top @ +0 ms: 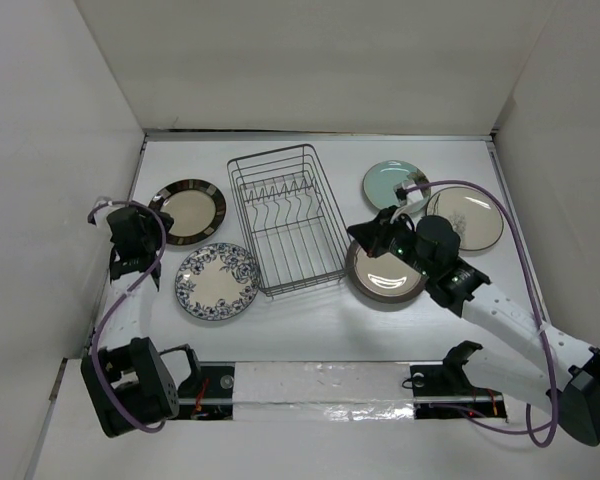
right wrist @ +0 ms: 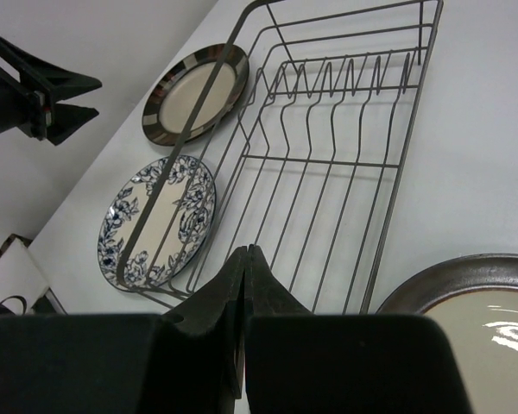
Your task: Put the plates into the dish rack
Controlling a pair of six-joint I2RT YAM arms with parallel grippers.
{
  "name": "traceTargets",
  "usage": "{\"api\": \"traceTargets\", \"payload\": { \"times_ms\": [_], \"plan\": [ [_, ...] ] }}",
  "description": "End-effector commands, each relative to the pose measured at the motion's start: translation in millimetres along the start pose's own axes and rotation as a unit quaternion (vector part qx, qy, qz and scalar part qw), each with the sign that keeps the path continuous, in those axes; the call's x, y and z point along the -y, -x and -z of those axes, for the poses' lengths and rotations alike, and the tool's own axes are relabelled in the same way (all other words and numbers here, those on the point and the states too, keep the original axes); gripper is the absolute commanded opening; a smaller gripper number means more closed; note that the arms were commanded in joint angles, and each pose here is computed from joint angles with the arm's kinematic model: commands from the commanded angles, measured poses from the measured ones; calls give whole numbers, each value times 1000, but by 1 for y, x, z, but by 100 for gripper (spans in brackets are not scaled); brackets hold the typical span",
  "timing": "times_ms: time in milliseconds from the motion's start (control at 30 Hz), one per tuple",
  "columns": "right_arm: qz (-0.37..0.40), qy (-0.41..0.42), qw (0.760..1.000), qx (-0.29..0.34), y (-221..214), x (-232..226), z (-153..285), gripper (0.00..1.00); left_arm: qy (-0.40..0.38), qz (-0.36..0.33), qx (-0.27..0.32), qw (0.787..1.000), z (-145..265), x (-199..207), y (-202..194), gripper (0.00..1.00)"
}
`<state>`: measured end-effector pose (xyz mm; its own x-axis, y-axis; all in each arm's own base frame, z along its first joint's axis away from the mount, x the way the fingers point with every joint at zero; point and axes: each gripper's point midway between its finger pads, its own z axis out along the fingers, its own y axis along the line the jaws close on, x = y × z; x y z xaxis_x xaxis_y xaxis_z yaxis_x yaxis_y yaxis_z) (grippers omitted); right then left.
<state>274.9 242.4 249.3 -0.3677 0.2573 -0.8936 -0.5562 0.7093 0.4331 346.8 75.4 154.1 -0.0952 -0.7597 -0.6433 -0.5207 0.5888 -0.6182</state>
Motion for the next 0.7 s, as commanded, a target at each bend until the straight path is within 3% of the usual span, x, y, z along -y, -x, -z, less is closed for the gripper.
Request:
{"api": "traceTargets", "payload": {
  "times_ms": [0,200,667],
  "plan": [
    [0,27,1000,12,9,-8,2,0,-14,14,-1,1000,-5,1,0,52],
    [-9,18,1000,13,10,3,5,0,11,67,-86,994,-40,-34,-28,52],
    [-14,12,1000,14,11,12,5,0,68,113,-119,984,-81,-65,-55,52]
  ]
}}
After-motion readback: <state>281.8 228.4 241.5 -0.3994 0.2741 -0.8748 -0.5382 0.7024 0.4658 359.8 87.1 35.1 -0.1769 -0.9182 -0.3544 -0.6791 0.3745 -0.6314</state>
